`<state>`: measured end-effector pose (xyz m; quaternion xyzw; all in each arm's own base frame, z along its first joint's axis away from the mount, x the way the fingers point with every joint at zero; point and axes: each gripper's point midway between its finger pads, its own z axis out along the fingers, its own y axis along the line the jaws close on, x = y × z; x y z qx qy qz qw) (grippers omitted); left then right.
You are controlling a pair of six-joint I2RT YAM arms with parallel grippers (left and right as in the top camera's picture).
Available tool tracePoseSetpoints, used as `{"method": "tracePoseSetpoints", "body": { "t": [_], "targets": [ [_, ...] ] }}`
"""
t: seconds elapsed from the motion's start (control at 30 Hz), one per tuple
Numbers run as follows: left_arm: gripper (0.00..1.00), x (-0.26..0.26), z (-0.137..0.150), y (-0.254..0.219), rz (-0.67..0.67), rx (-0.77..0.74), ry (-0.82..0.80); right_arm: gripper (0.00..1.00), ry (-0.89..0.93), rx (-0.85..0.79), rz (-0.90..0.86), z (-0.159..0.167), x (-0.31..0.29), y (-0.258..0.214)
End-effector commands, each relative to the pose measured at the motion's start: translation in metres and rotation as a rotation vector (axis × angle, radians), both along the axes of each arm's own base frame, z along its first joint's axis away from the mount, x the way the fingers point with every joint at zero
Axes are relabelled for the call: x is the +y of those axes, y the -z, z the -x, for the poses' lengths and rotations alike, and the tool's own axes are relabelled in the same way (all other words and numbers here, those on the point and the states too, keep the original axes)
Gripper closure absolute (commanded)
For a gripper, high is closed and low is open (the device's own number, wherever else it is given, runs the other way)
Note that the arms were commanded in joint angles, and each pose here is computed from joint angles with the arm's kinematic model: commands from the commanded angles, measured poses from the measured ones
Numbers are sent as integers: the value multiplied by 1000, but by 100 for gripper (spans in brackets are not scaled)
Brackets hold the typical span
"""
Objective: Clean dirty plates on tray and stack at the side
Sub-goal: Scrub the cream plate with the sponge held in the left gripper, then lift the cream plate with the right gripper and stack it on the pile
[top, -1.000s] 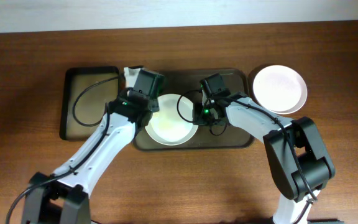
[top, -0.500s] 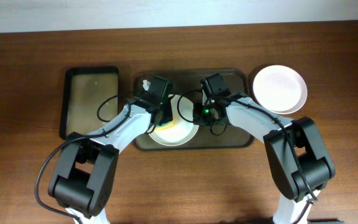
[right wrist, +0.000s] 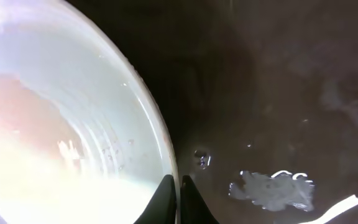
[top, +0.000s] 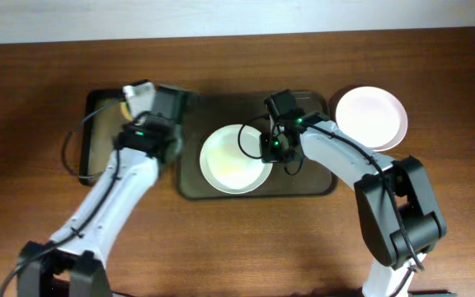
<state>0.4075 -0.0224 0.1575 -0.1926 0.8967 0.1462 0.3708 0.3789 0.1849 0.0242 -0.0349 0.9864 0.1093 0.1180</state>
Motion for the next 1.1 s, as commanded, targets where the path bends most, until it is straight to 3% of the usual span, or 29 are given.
{"method": "tracePoseSetpoints", "body": {
  "t": [0.0,0.2,0.3,0.4,0.5,0.7,0.77,0.93,1.07],
  "targets": [
    [100,26,-10,25,189,37,-42,96,-2,-114,4,-16,-4,-42],
    [100,45,-38,78,426,95,54,96,-39,-179,-8,-14,7,-67],
    [91,51,-38,102,459,137,39,96,-56,-241,40,-16,6,-83],
    [43,52,-38,109,459,147,34,96,-78,-325,124,-19,4,-106],
    [31,53,-44,100,457,125,39,96,-93,-407,224,-20,0,-128],
    [18,58,-45,19,442,-22,60,96,-185,-633,667,-28,-15,-185],
    [0,57,-40,-6,437,-68,71,96,-220,-709,818,-28,-13,-208],
    [1,56,-26,-28,434,-90,76,96,-284,-836,1162,-19,1,-263],
    [1,56,-25,-27,435,-83,74,96,-336,-889,1250,-16,19,-286]
  ]
}}
